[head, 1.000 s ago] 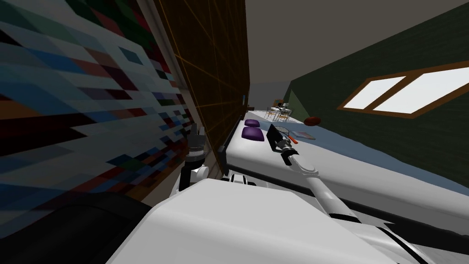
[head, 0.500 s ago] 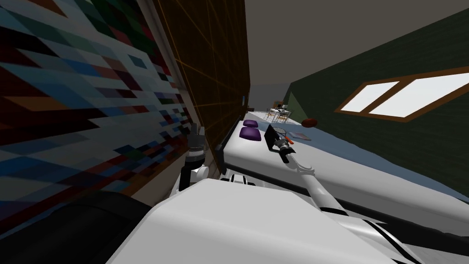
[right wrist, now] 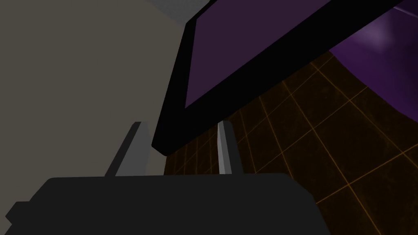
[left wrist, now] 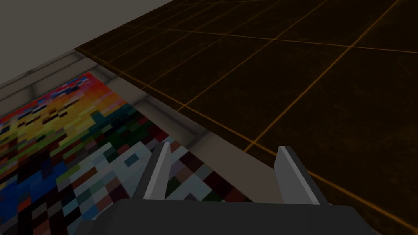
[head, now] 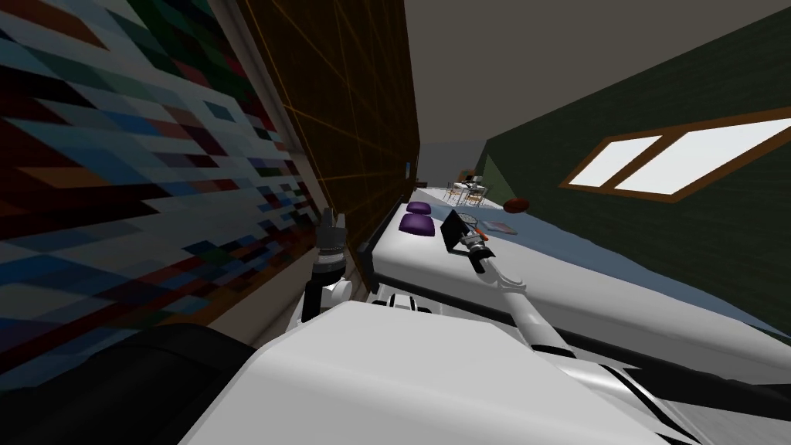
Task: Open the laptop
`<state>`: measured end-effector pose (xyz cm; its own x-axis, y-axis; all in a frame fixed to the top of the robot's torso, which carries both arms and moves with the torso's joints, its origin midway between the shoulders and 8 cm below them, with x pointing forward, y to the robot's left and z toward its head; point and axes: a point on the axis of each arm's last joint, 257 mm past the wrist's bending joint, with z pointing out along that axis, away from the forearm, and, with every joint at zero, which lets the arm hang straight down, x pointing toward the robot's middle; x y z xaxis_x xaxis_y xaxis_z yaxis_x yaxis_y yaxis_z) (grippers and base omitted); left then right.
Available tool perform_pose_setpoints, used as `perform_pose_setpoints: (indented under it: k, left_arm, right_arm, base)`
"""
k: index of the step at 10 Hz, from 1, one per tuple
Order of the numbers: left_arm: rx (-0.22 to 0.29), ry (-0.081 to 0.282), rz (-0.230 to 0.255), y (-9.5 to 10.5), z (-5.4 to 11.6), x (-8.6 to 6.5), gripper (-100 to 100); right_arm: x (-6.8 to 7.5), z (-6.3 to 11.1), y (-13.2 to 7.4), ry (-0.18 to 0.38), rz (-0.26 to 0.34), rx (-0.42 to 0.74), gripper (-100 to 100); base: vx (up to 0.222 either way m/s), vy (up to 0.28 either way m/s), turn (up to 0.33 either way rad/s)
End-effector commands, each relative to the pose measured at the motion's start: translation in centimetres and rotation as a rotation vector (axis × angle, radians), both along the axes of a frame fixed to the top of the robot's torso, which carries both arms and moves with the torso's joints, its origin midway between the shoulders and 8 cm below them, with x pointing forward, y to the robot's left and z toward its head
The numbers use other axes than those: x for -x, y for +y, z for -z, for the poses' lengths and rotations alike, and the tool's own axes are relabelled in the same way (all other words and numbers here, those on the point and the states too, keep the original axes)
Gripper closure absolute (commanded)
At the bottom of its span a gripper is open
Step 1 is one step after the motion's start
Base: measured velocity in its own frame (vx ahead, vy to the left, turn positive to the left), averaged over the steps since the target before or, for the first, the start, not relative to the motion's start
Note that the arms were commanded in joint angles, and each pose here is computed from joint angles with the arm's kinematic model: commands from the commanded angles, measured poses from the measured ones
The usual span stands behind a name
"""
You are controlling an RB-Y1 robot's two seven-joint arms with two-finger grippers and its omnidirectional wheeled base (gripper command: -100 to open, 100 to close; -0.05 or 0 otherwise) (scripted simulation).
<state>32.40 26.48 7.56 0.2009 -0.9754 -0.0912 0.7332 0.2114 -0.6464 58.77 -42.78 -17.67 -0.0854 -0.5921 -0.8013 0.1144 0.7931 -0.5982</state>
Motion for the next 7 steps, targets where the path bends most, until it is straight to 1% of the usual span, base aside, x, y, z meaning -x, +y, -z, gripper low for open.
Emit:
perform_pose_setpoints:
  k: [1,2,4,5,7]
  left_arm:
    - [0.000,0.000,0.000,0.0,0.0,0.0,0]
    - [0.000,0.000,0.000,0.0,0.0,0.0,0]
    - [0.000,0.000,0.000,0.0,0.0,0.0,0]
    - [0.000,0.000,0.000,0.0,0.0,0.0,0]
    - [0.000,0.000,0.000,0.0,0.0,0.0,0]
  right_arm:
    - [0.6,2.0,2.2,-0.001,-0.023,-0.123,100]
    - [0.6,2.0,2.2,-0.001,-0.023,-0.123,100]
    - [1.1,3.1,3.7,-0.004,-0.036,-0.205,100]
    - [1.1,3.1,3.7,-0.004,-0.036,-0.205,100]
    - [1.6,4.2,5.1,-0.008,-0.047,-0.287,100]
  base:
    - [0.038,-0.156,-0.115]
    - [0.036,-0.107,-0.026]
    - [0.040,-0.077,-0.072]
    - [0.030,-0.062,-0.030]
    - [0.032,-0.080,-0.056]
